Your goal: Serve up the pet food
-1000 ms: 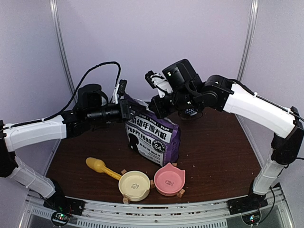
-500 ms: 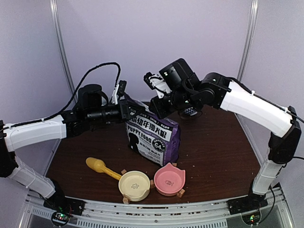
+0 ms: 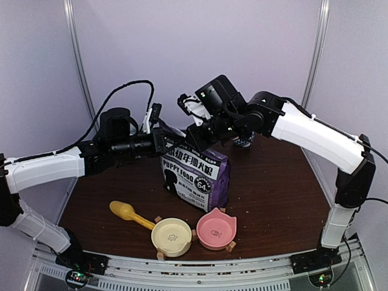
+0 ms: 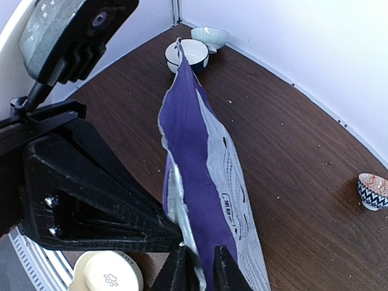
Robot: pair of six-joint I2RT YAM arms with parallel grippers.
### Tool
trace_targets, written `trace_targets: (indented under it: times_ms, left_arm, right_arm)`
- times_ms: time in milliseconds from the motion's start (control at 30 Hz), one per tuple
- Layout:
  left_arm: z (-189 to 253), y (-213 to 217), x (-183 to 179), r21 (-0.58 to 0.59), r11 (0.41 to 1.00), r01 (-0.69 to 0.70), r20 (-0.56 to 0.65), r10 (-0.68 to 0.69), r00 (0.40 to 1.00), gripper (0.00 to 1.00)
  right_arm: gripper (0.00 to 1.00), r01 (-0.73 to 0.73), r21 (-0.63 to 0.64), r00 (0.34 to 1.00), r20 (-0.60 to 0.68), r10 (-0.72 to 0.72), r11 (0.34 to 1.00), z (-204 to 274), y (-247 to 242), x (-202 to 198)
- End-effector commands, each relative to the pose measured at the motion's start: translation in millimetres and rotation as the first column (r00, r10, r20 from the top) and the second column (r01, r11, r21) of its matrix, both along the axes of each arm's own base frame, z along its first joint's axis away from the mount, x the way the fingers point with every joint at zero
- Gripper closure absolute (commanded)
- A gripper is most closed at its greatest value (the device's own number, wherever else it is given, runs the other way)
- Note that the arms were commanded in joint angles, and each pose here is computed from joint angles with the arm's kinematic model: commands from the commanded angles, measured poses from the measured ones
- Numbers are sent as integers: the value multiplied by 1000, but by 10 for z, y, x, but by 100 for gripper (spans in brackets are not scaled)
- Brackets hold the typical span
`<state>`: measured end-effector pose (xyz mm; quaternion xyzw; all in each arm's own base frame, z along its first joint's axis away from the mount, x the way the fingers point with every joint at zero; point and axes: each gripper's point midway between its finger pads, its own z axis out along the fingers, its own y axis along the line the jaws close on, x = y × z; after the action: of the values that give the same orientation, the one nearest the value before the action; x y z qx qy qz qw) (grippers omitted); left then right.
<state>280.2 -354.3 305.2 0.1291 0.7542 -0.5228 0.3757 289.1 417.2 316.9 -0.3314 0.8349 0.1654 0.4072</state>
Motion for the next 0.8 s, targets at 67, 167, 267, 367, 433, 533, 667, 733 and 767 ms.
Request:
trace_targets:
  times_ms: [67,167,267,367,433,533,667,733,767]
  left_arm:
    - [212,72,77,-20,999,-35,72,37,997,100]
    - [211,76,76,-19,999,-36,73,37,997,100]
    - [197,93,89,-14,999,-49,71,50,996,100]
    - [160,124,110,0,997,-72,62,72,995,100]
    - [106,153,137,16,995,-97,43,96,994,100]
    - [26,182,170,38,992,-124,19,123,992,100]
    - [-33,190,192,52,989,-135,2,135,991,100]
    - [-60,197,196,60,988,-142,-7,142,990,100]
    - [-71,201,202,62,987,-146,-10,147,989,100]
  right_arm:
    - [82,25,-68,999,30,-23,997,-83,-26,56]
    - [92,59,-88,997,47,-55,994,-108,-66,108]
    - [100,84,-99,995,66,-78,992,-110,-95,142]
    - [100,109,-82,990,95,-101,991,-57,-104,163]
    - [100,127,-58,986,116,-120,990,8,-109,167]
    - [100,150,-14,977,156,-146,989,133,-123,158]
    - [100,182,41,963,193,-187,982,285,-171,161]
    - [100,198,60,957,202,-206,978,328,-201,167]
    - [100,206,69,954,207,-216,976,355,-222,173]
